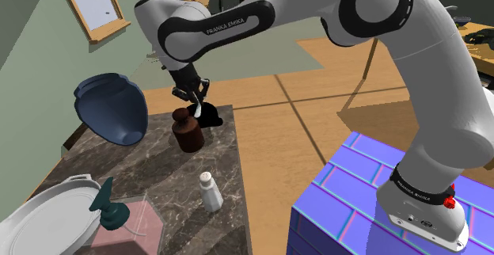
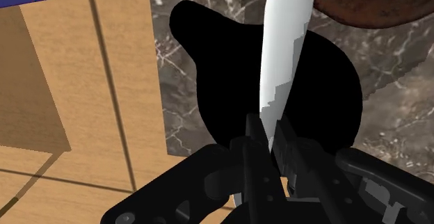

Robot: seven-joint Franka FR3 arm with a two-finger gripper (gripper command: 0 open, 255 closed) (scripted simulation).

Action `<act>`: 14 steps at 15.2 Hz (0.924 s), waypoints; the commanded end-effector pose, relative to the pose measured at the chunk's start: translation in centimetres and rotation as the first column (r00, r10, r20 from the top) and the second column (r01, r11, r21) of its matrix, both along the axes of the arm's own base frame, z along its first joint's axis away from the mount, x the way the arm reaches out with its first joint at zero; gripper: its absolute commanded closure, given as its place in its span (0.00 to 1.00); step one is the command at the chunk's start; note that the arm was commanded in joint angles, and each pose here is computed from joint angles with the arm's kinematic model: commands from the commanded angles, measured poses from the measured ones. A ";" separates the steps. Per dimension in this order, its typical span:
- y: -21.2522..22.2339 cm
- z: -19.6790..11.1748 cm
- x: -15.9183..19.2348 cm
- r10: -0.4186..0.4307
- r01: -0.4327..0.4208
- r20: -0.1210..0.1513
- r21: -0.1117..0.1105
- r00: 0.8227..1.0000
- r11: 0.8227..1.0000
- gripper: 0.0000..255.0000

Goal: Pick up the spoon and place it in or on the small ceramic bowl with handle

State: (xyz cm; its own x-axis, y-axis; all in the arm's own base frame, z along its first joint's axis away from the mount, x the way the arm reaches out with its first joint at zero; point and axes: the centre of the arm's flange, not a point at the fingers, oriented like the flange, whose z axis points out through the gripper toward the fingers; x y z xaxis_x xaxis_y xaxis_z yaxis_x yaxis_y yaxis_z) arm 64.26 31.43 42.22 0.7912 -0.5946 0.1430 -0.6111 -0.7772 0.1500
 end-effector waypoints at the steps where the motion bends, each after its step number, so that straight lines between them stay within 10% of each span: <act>1: 0.0 -0.7 0.1 0.001 -0.001 -0.001 0.001 1.000 1.000 1.00; 8: 0.0 -0.7 0.1 0.001 -0.001 -0.001 0.001 1.000 1.000 1.00; 9: 0.0 -0.7 0.1 0.001 -0.001 -0.001 0.001 1.000 1.000 0.00; 14: 0.0 -0.7 0.1 0.001 -0.001 -0.001 0.001 1.000 1.000 0.00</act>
State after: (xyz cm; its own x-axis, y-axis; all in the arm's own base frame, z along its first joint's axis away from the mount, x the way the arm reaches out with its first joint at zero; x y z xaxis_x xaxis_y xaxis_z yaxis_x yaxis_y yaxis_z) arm 64.35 31.37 41.45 0.7921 -0.5938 0.1416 -0.6101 -0.7780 0.1503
